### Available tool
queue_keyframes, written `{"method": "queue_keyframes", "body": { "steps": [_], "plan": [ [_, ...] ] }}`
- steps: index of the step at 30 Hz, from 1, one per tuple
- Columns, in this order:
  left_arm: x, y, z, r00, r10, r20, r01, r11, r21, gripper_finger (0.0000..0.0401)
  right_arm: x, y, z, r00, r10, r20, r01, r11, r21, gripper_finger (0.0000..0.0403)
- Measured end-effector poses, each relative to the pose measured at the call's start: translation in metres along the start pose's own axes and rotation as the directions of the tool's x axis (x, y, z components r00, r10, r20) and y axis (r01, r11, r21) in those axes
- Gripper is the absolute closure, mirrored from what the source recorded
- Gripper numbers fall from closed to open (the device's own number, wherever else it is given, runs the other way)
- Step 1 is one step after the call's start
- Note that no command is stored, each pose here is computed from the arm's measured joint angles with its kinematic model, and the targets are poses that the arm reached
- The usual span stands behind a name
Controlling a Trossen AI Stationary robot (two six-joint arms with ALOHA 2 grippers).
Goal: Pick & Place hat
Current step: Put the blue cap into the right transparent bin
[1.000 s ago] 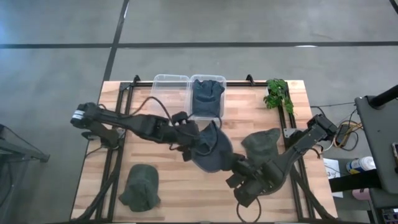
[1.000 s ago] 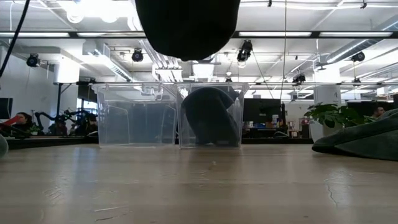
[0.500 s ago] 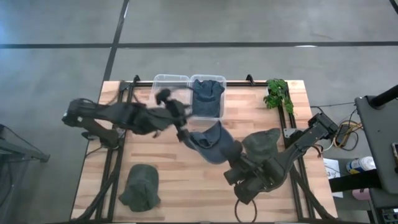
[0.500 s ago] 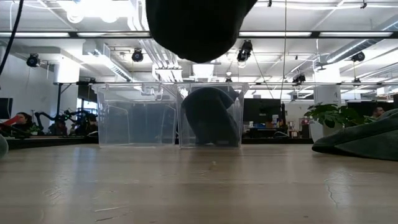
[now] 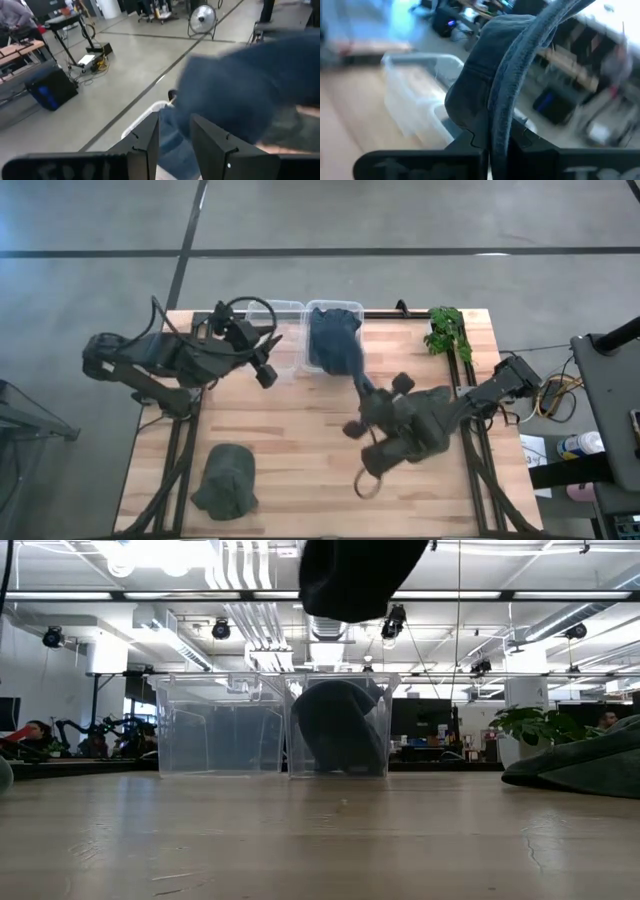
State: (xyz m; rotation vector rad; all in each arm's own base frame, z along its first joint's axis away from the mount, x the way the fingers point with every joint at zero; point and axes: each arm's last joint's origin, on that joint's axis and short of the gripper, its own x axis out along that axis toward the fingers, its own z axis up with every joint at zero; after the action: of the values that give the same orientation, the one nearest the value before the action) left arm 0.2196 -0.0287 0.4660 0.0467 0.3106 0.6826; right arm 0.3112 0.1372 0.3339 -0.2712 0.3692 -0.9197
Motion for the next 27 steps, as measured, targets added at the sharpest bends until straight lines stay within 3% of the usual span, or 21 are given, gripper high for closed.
{"method": "queue_keyframes", "body": {
  "steps": [2,6,8,12,15,21,24,27],
  "plan": [
    [0.003,-0.002,-0.008,1.0,0.007,-0.031,-0.006,1.0,0.014,0.0295,0.01,-0.003,0.002,0.999,-0.031,-0.011,0.032,0.986,0.163,0.039],
    [0.01,-0.008,-0.025,0.996,0.018,-0.09,-0.014,0.999,0.046,0.0295,0.03,-0.014,0.005,0.996,-0.088,-0.034,0.095,0.924,0.37,0.039],
    [0.014,-0.012,-0.034,0.993,0.018,-0.114,-0.011,0.998,0.063,0.0295,0.04,-0.022,0.008,0.992,-0.118,-0.047,0.126,0.864,0.487,0.039],
    [0.023,-0.019,-0.053,0.987,0.033,-0.157,-0.016,0.994,0.109,0.0295,0.065,-0.035,0.011,0.982,-0.155,-0.105,0.184,0.696,0.695,0.039],
    [0.03,-0.022,-0.066,0.981,0.053,-0.186,-0.026,0.989,0.148,0.0295,0.086,-0.037,0.008,0.977,-0.135,-0.164,0.212,0.627,0.75,0.039],
    [0.045,-0.024,-0.09,0.97,0.094,-0.224,-0.052,0.981,0.187,0.0295,0.116,-0.03,0.013,0.986,-0.102,-0.128,0.164,0.591,0.79,0.039],
    [0.052,-0.027,-0.099,0.968,0.064,-0.242,-0.023,0.985,0.169,0.0295,0.126,-0.033,0.014,0.987,-0.116,-0.112,0.16,0.599,0.784,0.039],
    [0.06,-0.029,-0.103,0.973,0.032,-0.227,0.002,0.989,0.151,0.0295,0.137,-0.033,0.003,0.984,-0.101,-0.148,0.179,0.549,0.817,0.039]
  ]
}}
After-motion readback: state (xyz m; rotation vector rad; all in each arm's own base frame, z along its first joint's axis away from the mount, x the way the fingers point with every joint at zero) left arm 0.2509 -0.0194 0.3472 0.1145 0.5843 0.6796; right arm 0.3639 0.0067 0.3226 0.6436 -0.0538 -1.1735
